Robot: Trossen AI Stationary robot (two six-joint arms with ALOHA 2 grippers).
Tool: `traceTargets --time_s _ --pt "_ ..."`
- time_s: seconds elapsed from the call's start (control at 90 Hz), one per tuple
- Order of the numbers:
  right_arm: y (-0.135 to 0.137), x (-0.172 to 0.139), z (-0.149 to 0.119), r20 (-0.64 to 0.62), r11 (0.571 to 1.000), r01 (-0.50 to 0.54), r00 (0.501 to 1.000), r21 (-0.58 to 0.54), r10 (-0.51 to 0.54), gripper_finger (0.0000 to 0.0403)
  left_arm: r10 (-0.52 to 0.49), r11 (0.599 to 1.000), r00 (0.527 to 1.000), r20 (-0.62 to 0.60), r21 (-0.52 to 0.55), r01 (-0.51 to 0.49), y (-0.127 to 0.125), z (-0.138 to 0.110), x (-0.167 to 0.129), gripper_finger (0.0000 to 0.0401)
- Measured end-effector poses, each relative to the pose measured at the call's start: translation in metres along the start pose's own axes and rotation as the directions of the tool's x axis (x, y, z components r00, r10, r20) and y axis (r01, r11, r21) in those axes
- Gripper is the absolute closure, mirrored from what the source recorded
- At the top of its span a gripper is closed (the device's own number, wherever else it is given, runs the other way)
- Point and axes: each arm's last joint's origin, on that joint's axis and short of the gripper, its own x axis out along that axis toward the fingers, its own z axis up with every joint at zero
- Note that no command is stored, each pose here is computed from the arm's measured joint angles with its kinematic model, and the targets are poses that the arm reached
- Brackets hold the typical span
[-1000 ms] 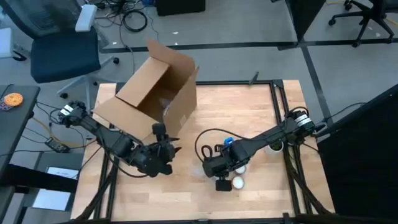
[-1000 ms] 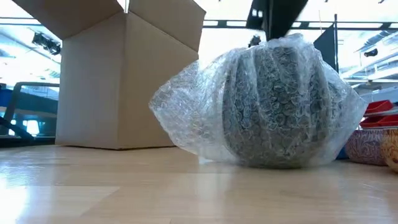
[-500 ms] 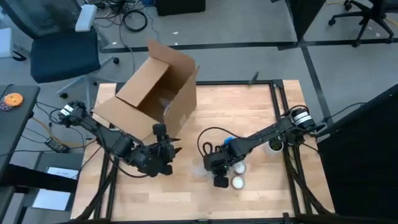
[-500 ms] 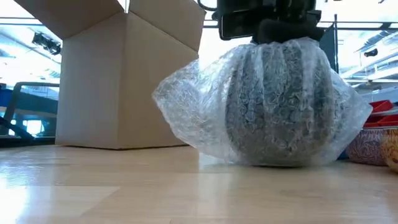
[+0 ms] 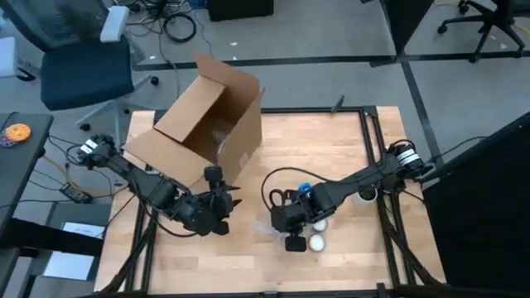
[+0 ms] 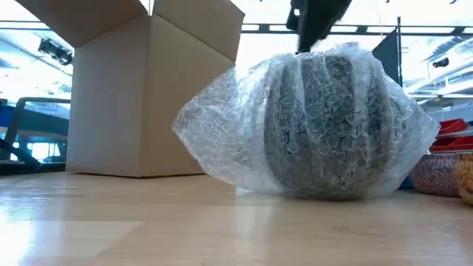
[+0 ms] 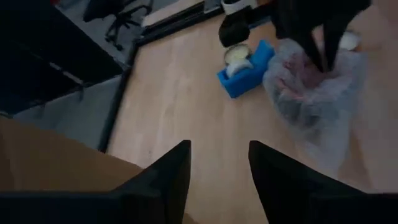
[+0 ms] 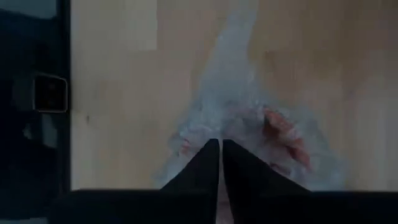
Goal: Wrap mug
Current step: Wrap the mug with the bubble wrap, then put the bubble-wrapped mug into the box
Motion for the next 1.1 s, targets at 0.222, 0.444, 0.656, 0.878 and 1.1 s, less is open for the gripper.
traceTargets --time_s 0.222,0.444,0.656,0.878,1.1 --pt "-0.014 0.038 -0.024 -0.043 0.996 0.036 0.999 0.075 -0.033 0.0403 -0.036 0.996 0.997 0.064 -0.078 0.041 -0.002 0.008 -0.001 0.0254" --pt "-0.026 0.051 -0.027 -0.024 0.993 0.030 0.999 0.116 -0.027 0.0403 -0.101 0.994 0.987 0.124 -0.039 0.107 -0.005 0.016 -0.002 0.0254" --pt "-0.020 0.024 -0.007 -0.035 0.990 -0.055 0.998 0.127 0.059 0.0403 -0.109 0.993 0.984 0.140 -0.033 0.114 -0.007 0.017 -0.003 0.0254" --pt "0.015 -0.026 0.010 0.007 0.993 -0.113 0.994 0.015 0.113 0.0403 -0.153 0.986 0.968 0.199 -0.039 0.164 -0.013 0.026 -0.022 0.0254" --pt "0.064 -0.046 0.006 0.135 0.965 -0.207 0.964 -0.159 0.229 0.0397 -0.237 0.965 0.944 0.230 -0.054 0.255 -0.031 0.024 -0.045 0.0254"
